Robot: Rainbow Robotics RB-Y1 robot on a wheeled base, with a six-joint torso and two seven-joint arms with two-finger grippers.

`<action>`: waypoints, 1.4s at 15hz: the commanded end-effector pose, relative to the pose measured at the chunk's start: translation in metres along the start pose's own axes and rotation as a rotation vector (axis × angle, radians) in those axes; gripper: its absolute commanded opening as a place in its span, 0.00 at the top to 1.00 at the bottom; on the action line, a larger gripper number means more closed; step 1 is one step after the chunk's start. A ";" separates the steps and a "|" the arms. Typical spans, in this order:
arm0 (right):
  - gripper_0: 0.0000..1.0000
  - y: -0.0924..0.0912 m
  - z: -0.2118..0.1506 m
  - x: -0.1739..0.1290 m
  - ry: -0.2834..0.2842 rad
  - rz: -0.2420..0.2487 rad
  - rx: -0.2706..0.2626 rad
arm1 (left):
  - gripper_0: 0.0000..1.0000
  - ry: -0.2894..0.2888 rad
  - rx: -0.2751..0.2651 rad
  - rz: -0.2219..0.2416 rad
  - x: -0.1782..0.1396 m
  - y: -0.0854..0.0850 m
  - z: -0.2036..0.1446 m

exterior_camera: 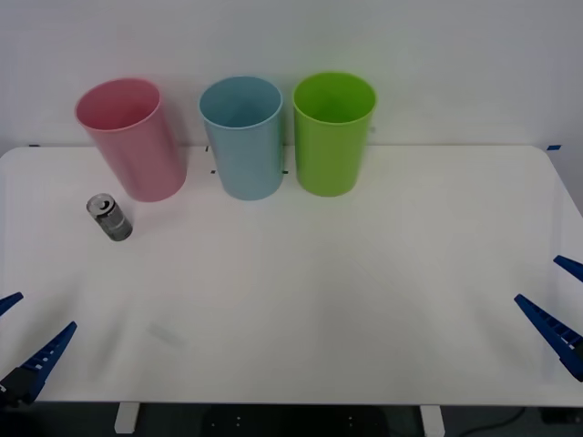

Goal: Grasp the object on the table and drop it into the matching bin: aluminum can to the light blue bin, PET bottle to the pink bin.

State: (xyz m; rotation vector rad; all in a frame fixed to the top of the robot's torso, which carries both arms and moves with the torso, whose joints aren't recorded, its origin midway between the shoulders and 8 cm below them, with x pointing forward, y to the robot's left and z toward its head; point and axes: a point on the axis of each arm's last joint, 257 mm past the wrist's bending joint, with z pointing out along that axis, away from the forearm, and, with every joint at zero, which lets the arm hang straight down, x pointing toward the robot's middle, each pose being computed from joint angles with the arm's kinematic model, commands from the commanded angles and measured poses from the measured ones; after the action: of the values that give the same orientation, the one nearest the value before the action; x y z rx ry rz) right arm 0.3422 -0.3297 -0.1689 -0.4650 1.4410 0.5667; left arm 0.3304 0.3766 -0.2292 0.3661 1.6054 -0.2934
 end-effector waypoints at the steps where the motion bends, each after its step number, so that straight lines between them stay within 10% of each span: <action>1: 0.00 0.000 0.000 0.000 0.000 0.000 0.000 | 0.00 0.015 -0.054 -0.004 0.010 0.008 0.004; 11: 0.00 0.000 0.000 0.000 0.000 0.000 0.000 | 0.00 0.059 -0.199 0.058 0.038 0.029 0.039; 21: 0.00 0.000 0.000 0.000 0.000 0.000 0.000 | 0.00 0.054 -0.337 -0.091 0.059 0.059 0.059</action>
State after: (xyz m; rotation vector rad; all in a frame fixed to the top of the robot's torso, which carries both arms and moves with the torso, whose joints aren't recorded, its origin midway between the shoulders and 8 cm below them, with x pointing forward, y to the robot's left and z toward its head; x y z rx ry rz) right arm 0.3422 -0.3297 -0.1689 -0.4649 1.4410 0.5666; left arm 0.4035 0.4085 -0.2898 0.0713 1.6945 -0.0758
